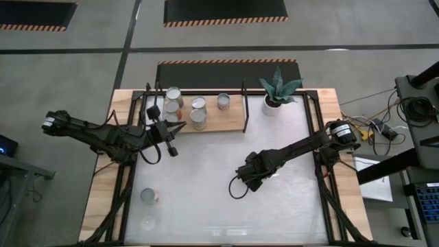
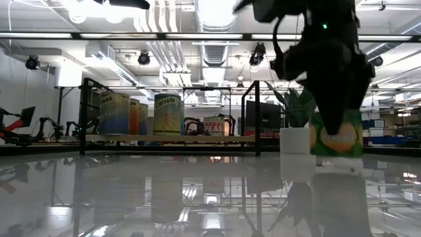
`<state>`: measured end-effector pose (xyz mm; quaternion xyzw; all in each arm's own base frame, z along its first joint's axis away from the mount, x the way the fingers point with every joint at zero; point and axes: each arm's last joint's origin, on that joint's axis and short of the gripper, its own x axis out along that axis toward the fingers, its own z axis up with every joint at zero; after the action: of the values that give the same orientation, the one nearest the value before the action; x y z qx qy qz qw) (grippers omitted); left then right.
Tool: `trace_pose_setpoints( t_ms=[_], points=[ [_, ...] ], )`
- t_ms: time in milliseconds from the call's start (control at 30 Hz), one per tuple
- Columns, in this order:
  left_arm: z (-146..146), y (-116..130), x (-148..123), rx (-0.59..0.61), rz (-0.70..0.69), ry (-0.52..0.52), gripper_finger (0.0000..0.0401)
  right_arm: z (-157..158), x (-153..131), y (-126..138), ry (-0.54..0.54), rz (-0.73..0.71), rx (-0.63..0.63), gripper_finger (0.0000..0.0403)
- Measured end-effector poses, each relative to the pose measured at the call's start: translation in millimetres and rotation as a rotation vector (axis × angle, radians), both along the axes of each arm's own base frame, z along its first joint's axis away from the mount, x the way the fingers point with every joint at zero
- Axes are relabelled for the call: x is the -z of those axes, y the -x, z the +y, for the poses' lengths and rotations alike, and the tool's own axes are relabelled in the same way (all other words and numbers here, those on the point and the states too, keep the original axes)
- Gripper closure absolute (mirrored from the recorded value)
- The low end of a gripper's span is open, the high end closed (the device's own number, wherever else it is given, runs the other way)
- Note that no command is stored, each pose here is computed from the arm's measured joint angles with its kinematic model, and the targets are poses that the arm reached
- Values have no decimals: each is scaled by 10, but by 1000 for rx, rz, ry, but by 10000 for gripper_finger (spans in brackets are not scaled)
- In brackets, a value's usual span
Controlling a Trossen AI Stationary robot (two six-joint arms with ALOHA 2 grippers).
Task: Pick and place cans onto a shelf
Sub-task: Put the canned peaches on the shelf
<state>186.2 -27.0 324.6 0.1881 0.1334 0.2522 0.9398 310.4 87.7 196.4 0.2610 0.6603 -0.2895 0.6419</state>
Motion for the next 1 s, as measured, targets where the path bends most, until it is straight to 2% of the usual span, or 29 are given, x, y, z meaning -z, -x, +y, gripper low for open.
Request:
trace_pose_setpoints(
  t_ms=[267, 567, 800, 1000],
  points=[
    [0, -2, -15, 0, -16, 2, 401, -97, -441, -270, -49, -153, 0, 105],
    [-1, -2, -15, 0, -15, 2, 401, -253, -908, -480, 7, -342, -48, 105],
    [-1, -2, -16, 0, -16, 2, 401, -342, -1128, -564, 44, -440, -88, 106],
    [0, -5, -26, 0, -26, 4, 401, -427, -1229, -704, 44, -589, -133, 106]
  ],
)
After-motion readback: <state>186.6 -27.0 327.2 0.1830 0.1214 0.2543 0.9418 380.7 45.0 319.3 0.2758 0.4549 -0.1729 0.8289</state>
